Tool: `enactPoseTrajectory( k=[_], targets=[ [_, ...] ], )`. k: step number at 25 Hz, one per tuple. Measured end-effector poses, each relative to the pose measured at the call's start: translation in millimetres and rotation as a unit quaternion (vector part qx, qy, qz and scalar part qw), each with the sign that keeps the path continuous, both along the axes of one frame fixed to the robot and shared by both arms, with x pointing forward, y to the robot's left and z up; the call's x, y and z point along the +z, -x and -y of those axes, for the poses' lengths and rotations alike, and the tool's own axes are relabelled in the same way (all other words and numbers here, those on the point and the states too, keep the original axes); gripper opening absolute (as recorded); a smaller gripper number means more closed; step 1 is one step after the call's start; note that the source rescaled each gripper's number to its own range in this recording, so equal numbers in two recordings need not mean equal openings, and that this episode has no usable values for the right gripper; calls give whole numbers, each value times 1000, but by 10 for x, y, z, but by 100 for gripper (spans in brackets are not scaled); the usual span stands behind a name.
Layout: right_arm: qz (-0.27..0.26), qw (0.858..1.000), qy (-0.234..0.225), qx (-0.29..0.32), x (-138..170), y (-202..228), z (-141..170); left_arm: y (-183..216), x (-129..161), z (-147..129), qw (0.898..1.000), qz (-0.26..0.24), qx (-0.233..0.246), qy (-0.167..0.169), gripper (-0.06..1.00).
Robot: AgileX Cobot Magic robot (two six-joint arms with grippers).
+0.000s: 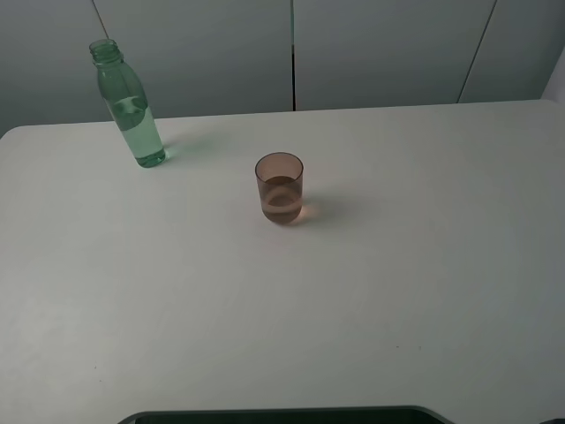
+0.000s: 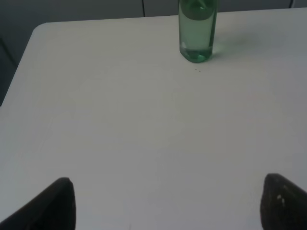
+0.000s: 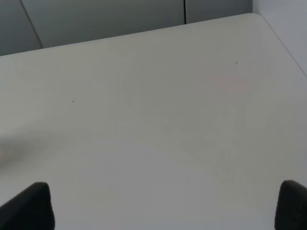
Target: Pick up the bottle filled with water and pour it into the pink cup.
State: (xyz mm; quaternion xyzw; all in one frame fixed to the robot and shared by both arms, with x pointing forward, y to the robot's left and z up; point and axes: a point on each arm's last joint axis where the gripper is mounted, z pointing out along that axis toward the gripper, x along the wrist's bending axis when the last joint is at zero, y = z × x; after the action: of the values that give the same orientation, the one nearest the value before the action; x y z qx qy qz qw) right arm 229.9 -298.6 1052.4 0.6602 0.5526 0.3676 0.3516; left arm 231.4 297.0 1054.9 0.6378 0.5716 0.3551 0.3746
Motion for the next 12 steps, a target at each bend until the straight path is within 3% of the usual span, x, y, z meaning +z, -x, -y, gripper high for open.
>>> enactPoseTrajectory(
  k=[12],
  targets=[
    [0, 1000, 0, 0, 0, 0, 0, 7, 0, -4, 1000, 2, -1, -2, 99]
  ],
)
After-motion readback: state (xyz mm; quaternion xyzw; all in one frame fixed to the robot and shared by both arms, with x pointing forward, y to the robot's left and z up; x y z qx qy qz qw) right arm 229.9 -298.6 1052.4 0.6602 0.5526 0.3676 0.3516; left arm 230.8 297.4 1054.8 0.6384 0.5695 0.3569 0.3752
